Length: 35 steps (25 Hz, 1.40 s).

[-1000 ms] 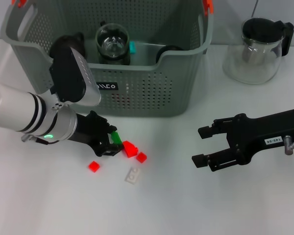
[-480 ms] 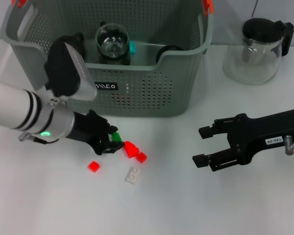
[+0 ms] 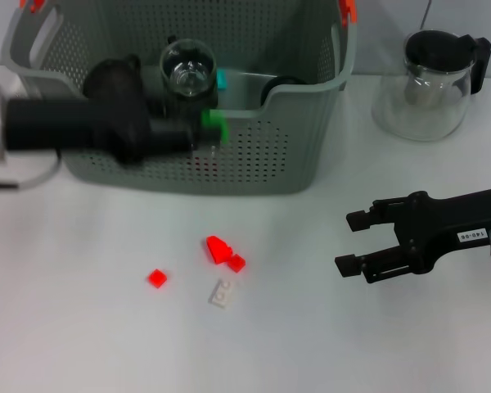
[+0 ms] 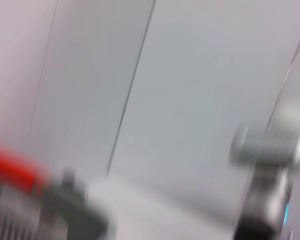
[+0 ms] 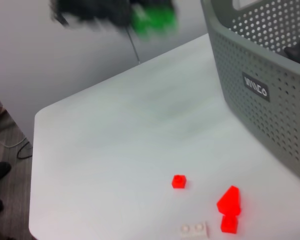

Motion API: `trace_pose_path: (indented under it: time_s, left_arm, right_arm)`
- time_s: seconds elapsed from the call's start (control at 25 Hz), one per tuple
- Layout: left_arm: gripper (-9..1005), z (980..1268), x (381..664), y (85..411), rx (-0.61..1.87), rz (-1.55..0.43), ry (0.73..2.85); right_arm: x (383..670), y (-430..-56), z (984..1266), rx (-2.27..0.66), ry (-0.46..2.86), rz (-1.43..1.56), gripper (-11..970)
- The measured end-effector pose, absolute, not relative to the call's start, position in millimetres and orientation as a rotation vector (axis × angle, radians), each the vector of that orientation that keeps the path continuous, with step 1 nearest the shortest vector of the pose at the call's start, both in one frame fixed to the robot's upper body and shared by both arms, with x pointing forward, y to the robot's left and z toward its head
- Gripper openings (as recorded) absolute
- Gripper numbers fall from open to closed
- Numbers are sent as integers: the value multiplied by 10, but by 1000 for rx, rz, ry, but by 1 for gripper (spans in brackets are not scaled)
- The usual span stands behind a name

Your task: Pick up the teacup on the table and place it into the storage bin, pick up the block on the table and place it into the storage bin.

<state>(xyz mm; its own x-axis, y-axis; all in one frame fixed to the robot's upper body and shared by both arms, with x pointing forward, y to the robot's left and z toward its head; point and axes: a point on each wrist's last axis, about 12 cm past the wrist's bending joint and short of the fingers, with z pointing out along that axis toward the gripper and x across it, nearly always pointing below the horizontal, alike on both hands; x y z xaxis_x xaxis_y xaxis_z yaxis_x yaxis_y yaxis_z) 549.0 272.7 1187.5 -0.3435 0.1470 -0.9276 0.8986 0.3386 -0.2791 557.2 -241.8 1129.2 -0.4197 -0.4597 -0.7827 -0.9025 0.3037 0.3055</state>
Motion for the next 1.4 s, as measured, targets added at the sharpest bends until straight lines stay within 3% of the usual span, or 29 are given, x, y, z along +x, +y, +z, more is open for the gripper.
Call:
trace_pose_path:
  time_s: [0.04, 0.24, 0.52, 0.76, 0.92, 1.08, 1.24, 1.4]
  left_arm:
    - [411, 12017, 5502, 2761, 894, -1116, 1636]
    - [455, 12230, 5738, 2774, 751, -1042, 1578]
    - [517, 12253, 6077, 2660, 650, -861, 1660]
    - [667, 12257, 6127, 2619, 653, -824, 1676]
    - [788, 12286, 6046, 2599, 720, -863, 1653]
    - [930, 12227, 5769, 2457, 1003, -980, 1584]
    - [947, 11998, 5494, 2271, 1254, -1062, 1580]
    - [951, 11749, 5371, 2132, 1373, -1006, 1664]
  right_arm:
    - [5571, -2431, 11281, -1199, 2010, 1011, 887]
    - [5570, -2446, 11258, -1193, 2021, 1011, 886]
    - [5556, -2442, 11221, -1196, 2039, 1012, 886]
    - [5556, -2445, 11219, -1194, 2041, 1011, 887]
    - [5564, -2447, 11211, -1187, 2043, 1003, 887]
    - [5583, -2453, 11183, -1176, 2052, 998, 886]
    - [5596, -2469, 11168, -1167, 2058, 990, 886]
    - [5599, -2510, 11163, -1147, 2065, 982, 887]
